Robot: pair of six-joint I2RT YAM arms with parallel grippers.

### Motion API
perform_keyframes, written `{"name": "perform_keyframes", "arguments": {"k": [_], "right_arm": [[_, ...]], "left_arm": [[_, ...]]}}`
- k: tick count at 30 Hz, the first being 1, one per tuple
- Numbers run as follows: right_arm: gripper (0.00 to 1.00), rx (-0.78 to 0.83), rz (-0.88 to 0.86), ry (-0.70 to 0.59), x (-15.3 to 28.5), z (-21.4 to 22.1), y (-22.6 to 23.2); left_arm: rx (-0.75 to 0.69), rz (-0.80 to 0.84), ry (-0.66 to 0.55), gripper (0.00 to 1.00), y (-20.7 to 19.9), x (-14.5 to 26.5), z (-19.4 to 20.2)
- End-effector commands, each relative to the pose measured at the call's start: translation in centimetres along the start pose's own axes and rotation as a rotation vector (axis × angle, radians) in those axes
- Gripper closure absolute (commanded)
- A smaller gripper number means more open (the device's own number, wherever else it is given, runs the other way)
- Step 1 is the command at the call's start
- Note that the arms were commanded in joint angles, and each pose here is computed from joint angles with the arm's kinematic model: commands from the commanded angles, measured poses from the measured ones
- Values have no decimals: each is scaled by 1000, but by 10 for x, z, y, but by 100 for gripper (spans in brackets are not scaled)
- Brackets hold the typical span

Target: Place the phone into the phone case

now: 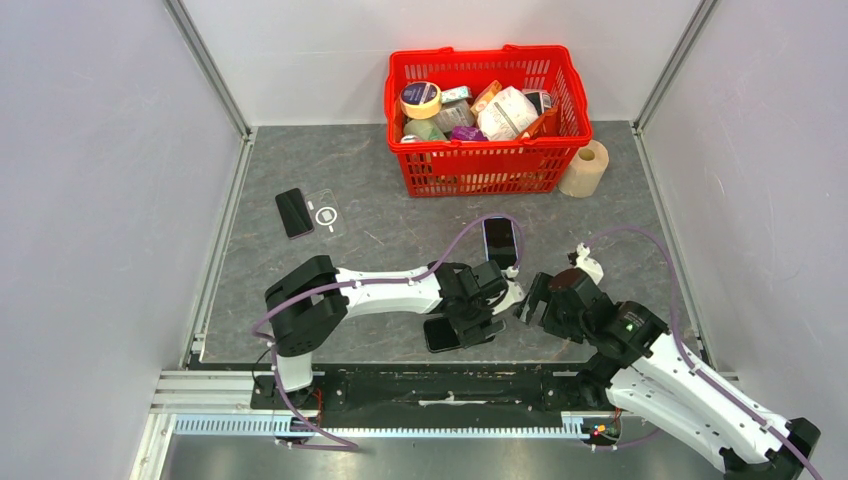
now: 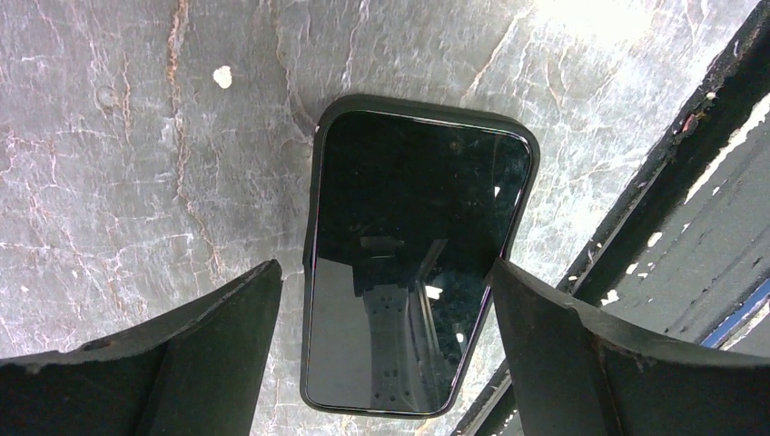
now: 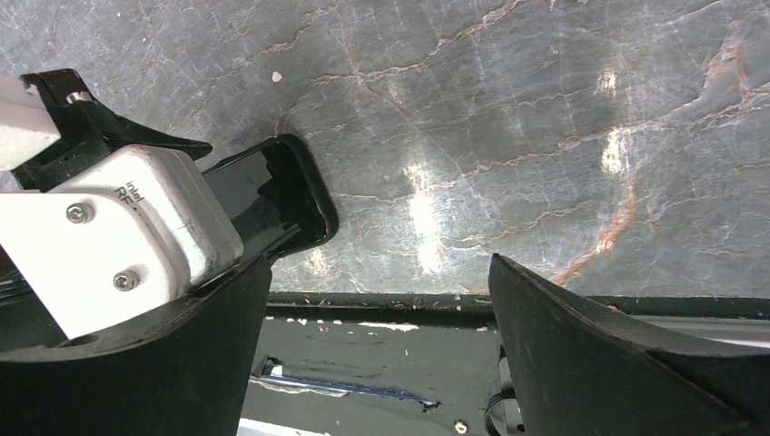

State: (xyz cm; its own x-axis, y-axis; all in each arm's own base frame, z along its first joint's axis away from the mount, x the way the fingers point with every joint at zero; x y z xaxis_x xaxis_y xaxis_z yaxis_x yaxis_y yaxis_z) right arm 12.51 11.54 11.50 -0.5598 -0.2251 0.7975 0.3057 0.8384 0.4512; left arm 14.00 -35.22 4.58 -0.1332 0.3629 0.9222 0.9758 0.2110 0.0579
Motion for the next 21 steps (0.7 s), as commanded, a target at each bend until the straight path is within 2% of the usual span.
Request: {"name": "perform_keyframes", "arguments": {"k": [1, 8, 21], "right_arm": [[3, -50, -81, -84, 4, -19, 22], [3, -49, -86, -87, 6, -20, 23], [3, -51, -91, -93, 9, -21, 22]], "left_arm": [[-149, 106, -71, 8, -24, -4, -20], [-148, 107, -114, 8, -23, 9, -29], [-144, 130, -113, 7, -28, 4, -29]]}}
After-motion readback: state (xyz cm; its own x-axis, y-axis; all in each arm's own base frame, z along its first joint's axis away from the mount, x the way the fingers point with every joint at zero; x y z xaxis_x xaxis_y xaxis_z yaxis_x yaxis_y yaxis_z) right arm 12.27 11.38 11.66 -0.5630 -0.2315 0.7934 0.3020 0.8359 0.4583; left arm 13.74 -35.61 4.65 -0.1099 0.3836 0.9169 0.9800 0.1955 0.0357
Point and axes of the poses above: each gripper's point midway between its finger pads, its own x axis back along the fingers, its own y axis along the line the jaws close on, z = x × y, the point moved 2 cm from there along x, back along the fingers, and after that the axes turned 8 degrees about -x, right-handed, at the moved point
